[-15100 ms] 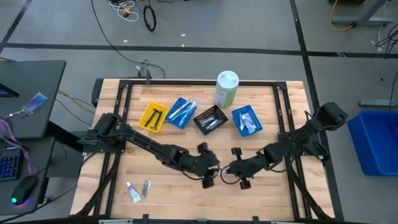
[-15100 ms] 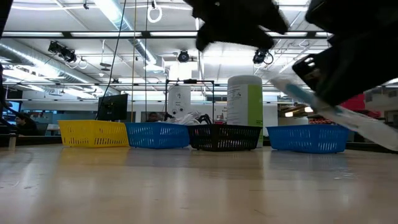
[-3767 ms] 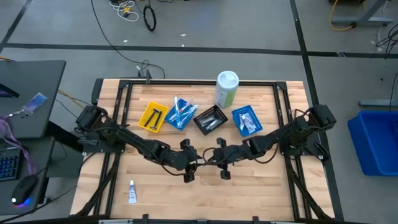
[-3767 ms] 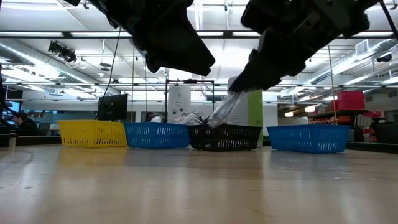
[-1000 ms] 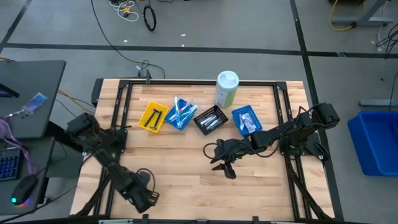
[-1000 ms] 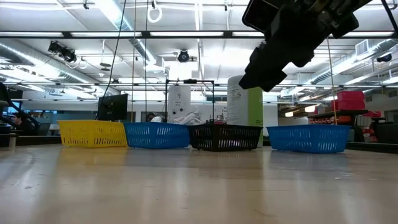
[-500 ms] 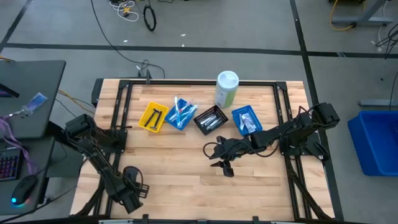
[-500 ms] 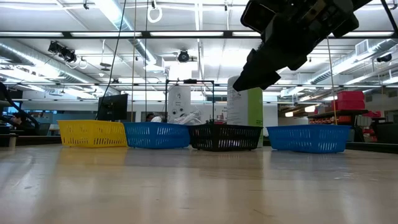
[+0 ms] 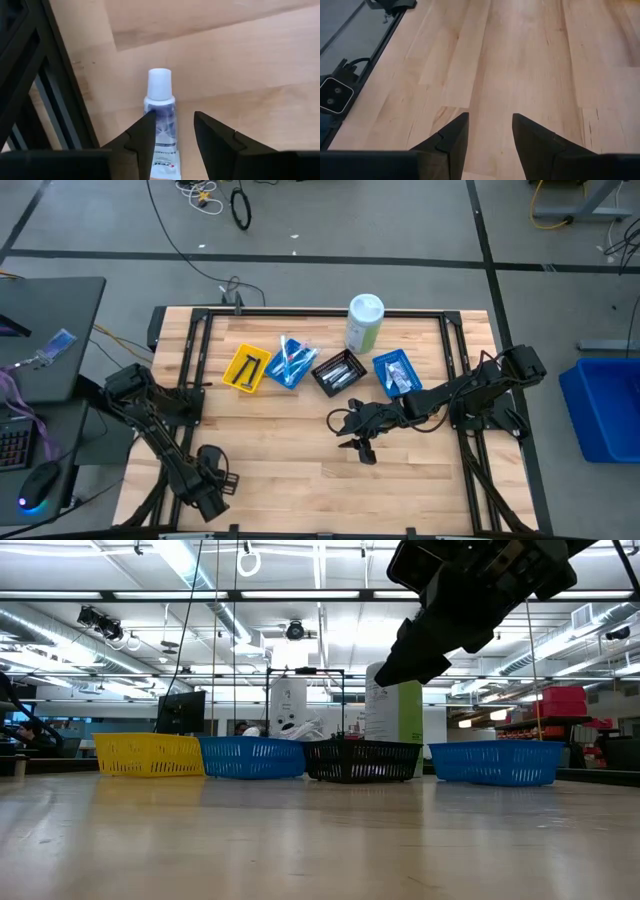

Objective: Pick & Place Travel size toiletries
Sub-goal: Put the white toothpaste into the right blue basket

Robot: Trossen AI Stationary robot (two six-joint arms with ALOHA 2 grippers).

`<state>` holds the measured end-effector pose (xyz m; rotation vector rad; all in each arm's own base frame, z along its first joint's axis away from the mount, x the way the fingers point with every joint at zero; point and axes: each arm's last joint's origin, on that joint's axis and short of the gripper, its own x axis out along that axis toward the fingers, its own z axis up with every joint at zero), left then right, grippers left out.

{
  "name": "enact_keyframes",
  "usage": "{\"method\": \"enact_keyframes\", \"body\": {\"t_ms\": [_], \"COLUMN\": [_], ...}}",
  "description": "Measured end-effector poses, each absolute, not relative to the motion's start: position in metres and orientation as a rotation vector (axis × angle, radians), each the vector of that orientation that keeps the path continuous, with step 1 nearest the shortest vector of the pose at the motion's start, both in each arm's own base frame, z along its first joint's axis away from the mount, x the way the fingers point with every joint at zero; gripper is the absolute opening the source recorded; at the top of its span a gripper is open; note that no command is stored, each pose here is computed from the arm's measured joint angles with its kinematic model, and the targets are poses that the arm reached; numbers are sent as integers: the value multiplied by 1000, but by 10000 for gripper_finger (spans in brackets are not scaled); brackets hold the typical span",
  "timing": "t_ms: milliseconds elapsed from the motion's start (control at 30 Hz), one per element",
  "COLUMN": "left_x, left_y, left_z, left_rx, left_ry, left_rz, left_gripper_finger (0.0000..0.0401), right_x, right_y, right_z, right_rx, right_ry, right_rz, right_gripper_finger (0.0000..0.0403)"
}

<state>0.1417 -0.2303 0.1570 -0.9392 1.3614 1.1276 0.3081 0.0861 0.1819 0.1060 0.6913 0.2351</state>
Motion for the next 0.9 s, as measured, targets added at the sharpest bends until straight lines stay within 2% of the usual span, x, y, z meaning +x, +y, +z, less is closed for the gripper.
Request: {"method": "enact_keyframes", "body": {"t_ms": [200,567,900], "left_x": [136,138,156], "left_y": [-228,-227,-229], "left_z": [151,149,150], "left_rx": [-930,-909,-905], "left_ry": [1403,1314,1009], "left_rz": [1153,1092,879], "left_gripper_finger": [142,142,142], "right_x": [308,309,310], "right_y": [86,85,86], "right_z": [182,183,183], "right_rx": [109,104,105], "right_ry": [692,678,667], "right_rz": [234,211,213], "right_gripper_finger": [158,156,156]}}
